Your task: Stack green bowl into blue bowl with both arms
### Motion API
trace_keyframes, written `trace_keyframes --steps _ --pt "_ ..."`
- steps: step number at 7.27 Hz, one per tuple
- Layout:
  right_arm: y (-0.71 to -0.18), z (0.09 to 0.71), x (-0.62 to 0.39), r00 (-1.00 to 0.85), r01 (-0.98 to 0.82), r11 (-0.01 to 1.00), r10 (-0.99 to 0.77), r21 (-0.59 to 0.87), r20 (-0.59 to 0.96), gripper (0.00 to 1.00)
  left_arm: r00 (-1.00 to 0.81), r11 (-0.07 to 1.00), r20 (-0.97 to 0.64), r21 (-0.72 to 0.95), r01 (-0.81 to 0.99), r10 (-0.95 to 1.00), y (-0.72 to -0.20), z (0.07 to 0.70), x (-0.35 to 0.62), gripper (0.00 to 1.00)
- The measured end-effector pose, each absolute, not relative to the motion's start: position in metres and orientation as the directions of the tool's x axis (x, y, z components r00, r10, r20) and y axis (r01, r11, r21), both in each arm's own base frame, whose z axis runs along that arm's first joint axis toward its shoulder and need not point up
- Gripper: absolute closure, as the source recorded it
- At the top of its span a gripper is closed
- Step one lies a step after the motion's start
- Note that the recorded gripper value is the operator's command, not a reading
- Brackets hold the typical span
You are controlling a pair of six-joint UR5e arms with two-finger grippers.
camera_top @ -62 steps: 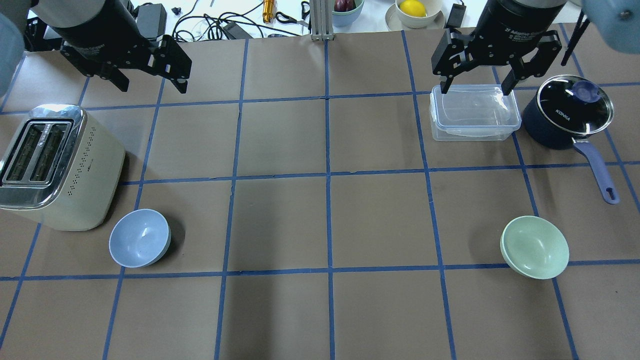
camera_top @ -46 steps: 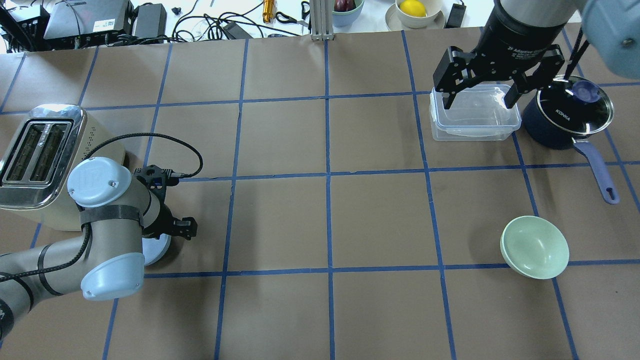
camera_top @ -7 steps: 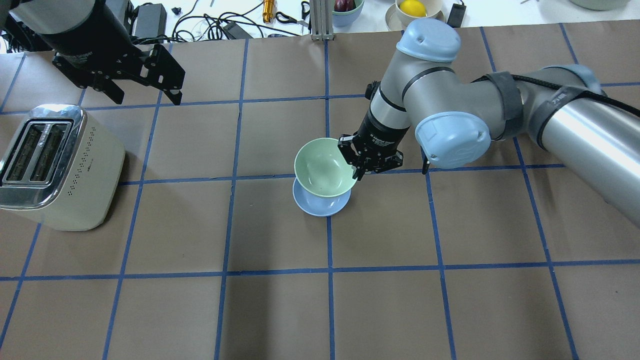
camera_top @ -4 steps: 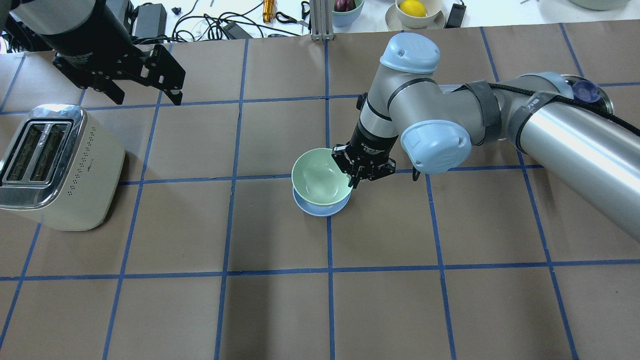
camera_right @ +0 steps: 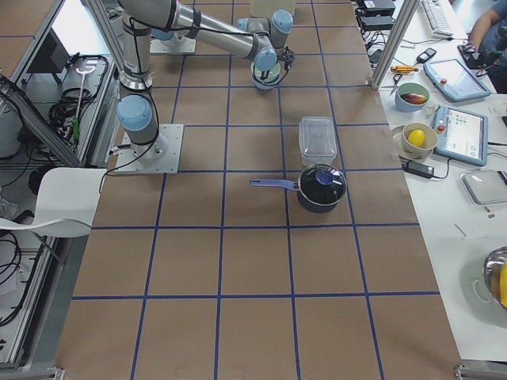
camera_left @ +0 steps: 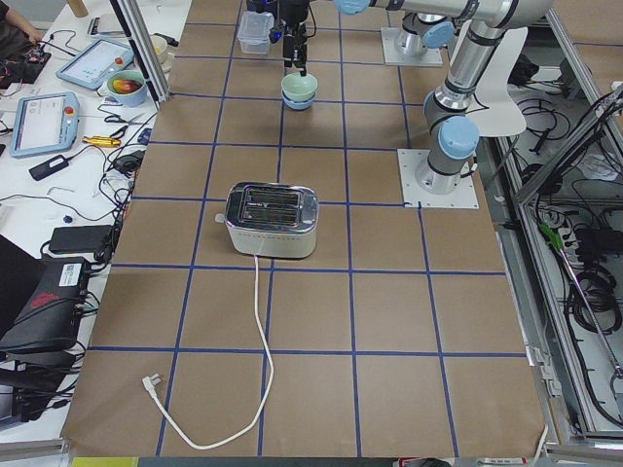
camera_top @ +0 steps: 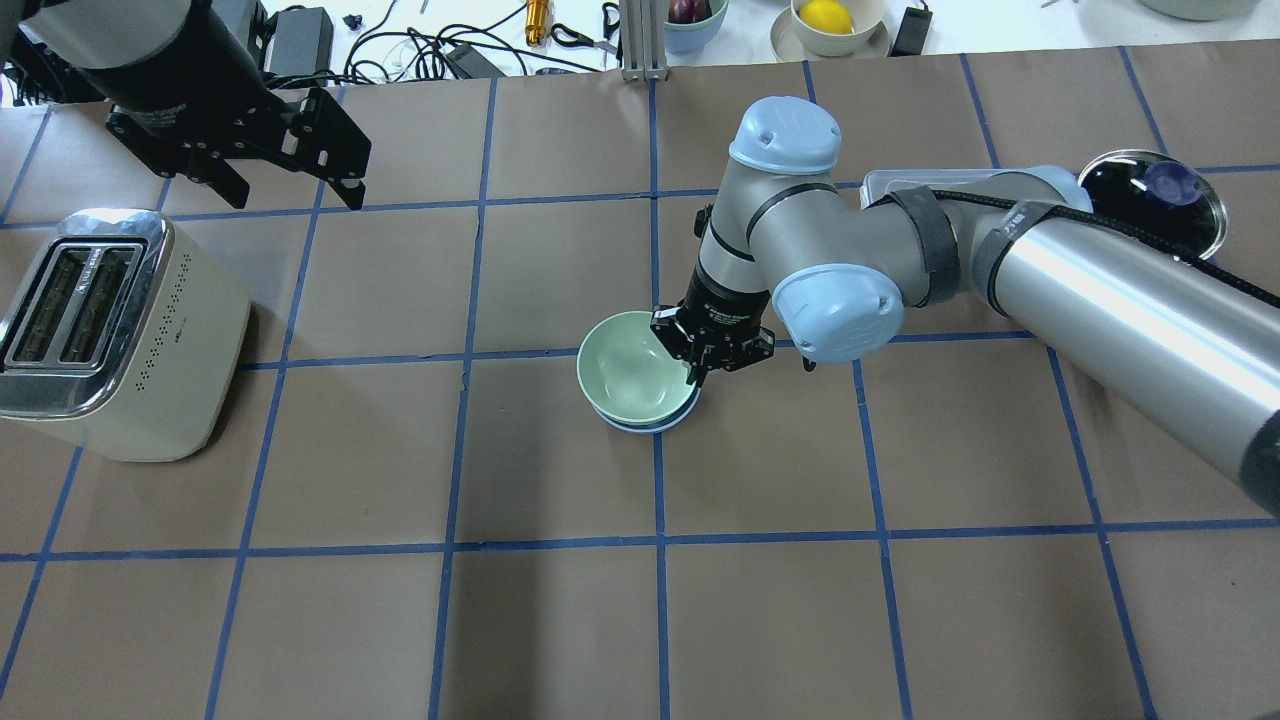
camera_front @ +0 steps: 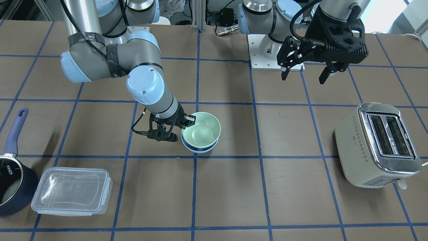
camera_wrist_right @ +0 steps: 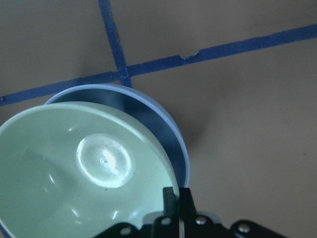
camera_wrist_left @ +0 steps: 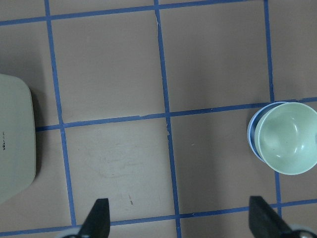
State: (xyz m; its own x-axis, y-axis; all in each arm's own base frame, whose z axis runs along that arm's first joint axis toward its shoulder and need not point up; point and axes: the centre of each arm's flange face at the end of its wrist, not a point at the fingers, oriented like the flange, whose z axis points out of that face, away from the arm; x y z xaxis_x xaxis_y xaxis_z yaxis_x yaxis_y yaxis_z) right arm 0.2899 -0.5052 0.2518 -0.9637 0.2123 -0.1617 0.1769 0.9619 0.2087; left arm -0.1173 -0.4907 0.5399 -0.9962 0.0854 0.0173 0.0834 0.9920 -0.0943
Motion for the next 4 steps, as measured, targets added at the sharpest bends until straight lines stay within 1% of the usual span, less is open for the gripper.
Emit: trace_keyframes --steps 2,3,4 --pt "-0.509 0.260 0.286 -0.968 0.173 0.967 0.202 0.185 -0.150 0.00 -0.996 0.992 0.016 -0.098 0.085 0.087 -0.492 0.542 -0.115 0.00" --pt "-0.516 0.278 0.279 -0.970 0.174 0.973 0.196 0.151 -0.144 0.00 -0.996 0.992 0.017 -0.096 0.084 0.086 -0.492 0.541 -0.115 0.00" --pt "-0.525 0.311 0.270 -0.974 0.170 0.980 0.183 0.108 -0.130 0.00 -0.996 0.992 0.016 -0.095 0.084 0.086 -0.492 0.540 -0.116 0.00"
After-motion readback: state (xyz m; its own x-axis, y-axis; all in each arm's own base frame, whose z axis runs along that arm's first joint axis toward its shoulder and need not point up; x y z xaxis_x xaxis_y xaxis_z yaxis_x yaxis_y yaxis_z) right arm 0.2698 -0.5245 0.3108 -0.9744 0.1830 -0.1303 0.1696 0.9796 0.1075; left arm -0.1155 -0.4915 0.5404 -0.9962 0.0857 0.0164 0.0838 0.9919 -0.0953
